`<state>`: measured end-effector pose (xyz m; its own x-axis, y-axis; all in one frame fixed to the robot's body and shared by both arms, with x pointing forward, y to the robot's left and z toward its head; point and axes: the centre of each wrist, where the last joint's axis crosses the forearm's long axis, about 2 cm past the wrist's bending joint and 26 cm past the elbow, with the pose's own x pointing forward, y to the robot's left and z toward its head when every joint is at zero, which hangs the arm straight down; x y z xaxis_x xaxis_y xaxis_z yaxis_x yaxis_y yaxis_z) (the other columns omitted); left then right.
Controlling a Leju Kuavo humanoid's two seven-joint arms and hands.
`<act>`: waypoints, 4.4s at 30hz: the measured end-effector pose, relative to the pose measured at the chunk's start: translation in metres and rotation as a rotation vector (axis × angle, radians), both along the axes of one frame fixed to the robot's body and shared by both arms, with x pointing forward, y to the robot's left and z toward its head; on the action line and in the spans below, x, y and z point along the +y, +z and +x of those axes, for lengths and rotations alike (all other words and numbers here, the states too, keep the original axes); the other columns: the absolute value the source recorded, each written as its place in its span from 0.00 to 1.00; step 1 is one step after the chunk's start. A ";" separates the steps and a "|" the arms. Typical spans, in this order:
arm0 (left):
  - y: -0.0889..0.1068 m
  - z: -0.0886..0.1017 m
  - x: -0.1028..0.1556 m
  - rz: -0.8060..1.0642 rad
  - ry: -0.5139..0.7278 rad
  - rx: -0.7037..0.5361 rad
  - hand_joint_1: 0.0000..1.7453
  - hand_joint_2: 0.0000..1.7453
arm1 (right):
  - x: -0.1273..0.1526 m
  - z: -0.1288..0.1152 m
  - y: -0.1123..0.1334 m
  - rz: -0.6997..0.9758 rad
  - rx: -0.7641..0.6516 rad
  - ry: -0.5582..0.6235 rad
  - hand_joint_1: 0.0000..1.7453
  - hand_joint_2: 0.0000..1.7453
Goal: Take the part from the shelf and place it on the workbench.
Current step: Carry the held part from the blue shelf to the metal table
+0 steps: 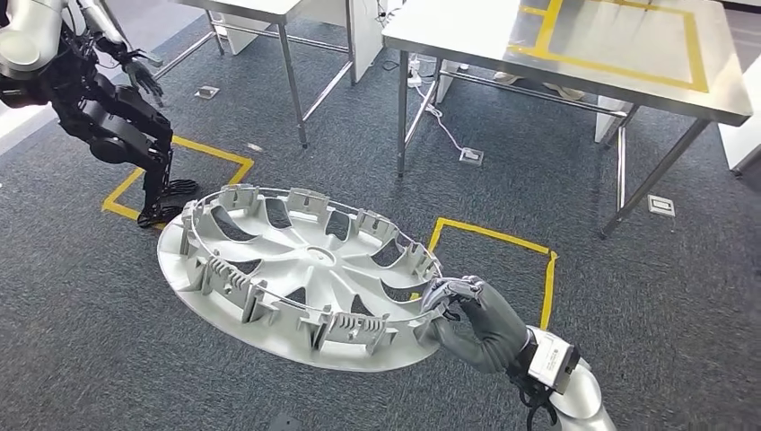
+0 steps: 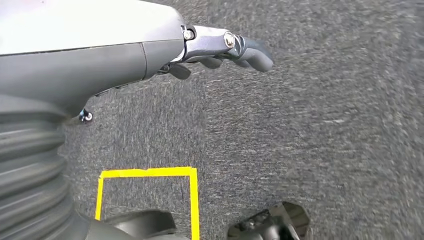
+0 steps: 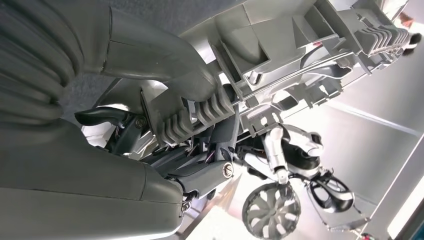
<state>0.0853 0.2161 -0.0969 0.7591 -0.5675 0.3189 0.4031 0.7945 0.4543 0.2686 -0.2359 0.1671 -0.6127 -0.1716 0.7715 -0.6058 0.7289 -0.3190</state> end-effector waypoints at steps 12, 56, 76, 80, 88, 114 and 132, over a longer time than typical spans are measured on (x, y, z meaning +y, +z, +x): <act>-0.001 -0.001 0.003 0.001 -0.009 0.008 0.00 1.00 | -0.001 0.000 -0.002 0.032 0.008 -0.009 1.00 1.00; -0.001 -0.001 0.007 0.001 -0.007 0.019 0.00 1.00 | -0.004 -0.009 -0.012 0.073 0.031 -0.035 1.00 1.00; -0.001 0.002 0.007 -0.020 -0.018 0.014 0.00 1.00 | -0.006 -0.011 -0.016 0.070 0.043 -0.052 1.00 1.00; -0.001 0.004 0.007 -0.023 -0.025 0.014 0.00 1.00 | -0.006 -0.010 -0.015 0.071 0.042 -0.060 1.00 1.00; -0.004 -0.008 0.013 -0.010 -0.020 0.042 0.00 1.00 | -0.005 -0.014 -0.020 0.075 0.060 -0.061 1.00 1.00; -0.001 0.001 0.007 0.006 -0.037 0.015 0.00 1.00 | -0.006 -0.005 -0.013 0.094 0.037 -0.043 1.00 1.00; 0.000 0.007 0.005 -0.012 -0.031 0.017 0.00 1.00 | -0.006 -0.002 -0.010 0.099 0.025 -0.048 1.00 1.00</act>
<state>0.0920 0.2209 -0.0967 0.7466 -0.5871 0.3129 0.4351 0.7867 0.4379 0.2667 -0.2419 0.1573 -0.6028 -0.2190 0.7672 -0.5763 0.7845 -0.2289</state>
